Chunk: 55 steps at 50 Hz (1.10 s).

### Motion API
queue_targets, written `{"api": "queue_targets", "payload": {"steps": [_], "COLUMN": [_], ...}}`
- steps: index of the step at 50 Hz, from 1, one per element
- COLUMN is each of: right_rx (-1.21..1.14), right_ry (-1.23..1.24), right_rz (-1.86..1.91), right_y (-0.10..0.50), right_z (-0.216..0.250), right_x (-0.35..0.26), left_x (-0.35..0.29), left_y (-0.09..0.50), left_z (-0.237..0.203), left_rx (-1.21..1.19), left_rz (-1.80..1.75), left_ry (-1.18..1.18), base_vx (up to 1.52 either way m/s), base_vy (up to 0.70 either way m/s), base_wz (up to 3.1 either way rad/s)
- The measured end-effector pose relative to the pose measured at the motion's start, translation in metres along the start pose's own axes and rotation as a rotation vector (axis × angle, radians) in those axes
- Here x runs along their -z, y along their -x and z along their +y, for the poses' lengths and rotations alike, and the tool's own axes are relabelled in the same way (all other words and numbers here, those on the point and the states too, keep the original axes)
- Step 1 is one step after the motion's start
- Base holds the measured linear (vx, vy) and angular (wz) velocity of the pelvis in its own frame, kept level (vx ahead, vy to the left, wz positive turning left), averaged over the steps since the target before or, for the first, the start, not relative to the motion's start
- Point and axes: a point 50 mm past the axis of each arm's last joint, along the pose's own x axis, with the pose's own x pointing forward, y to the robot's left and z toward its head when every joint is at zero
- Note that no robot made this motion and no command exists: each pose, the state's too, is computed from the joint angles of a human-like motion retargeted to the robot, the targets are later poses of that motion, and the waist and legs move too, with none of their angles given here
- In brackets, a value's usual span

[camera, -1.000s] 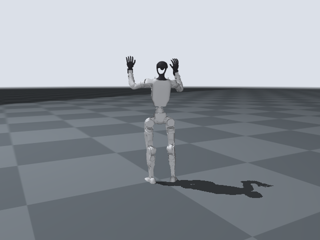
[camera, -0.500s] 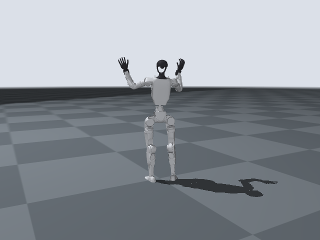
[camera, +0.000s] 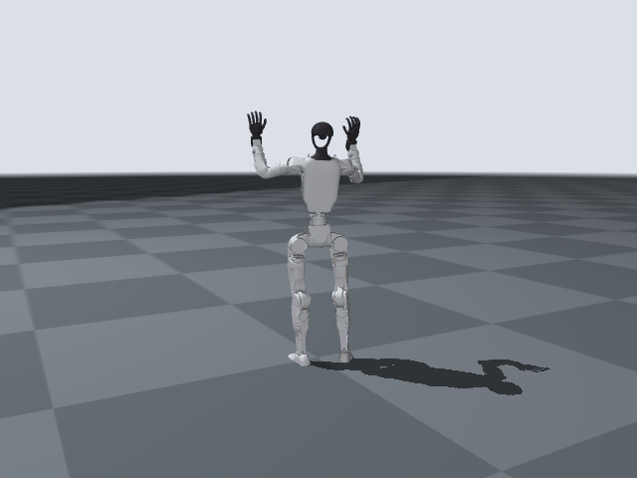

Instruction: Upper body actions

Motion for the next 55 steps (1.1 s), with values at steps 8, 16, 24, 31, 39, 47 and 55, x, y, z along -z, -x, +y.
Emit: {"api": "queue_targets", "payload": {"steps": [8, 16, 24, 31, 39, 47, 55], "right_rx": [0.050, -0.035, -0.341, -0.907, -2.245, -2.905, -3.261], "right_ry": [0.005, -0.109, -0.082, -0.085, -0.200, 0.075, 0.332], "right_rz": [0.261, 0.330, 0.173, 0.441, 0.848, 1.280, 2.100], "right_y": [0.019, 0.043, 0.089, 0.212, 0.398, 0.442, 0.396], "right_z": [-0.024, -0.043, -0.068, -0.084, -0.174, -0.321, -0.414], "right_x": [0.040, 0.045, 0.016, 0.001, -0.066, -0.155, -0.216], "left_x": [0.069, 0.092, 0.107, 0.109, 0.016, -0.052, -0.117], "left_y": [0.021, 0.049, 0.135, 0.279, 0.491, 0.537, 0.534], "left_z": [0.042, 0.063, 0.091, 0.109, 0.168, 0.285, 0.343], "left_rx": [-0.154, -0.082, 0.124, 0.331, 0.878, 1.629, 2.070], "left_rz": [0.277, 0.337, 0.487, 1.029, 2.181, 2.661, 2.753], "left_ry": [0.022, -0.024, -0.046, -0.114, 0.166, -0.286, -0.485], "base_vx": [-0.05, -0.01, -0.01, -0.01, -0.02, 0.00, -0.03], "base_vy": [-0.04, -0.01, -0.01, -0.02, 0.00, -0.01, -0.04], "base_wz": [-0.07, 0.01, -0.01, 0.02, 0.01, 0.04, 0.01]}}
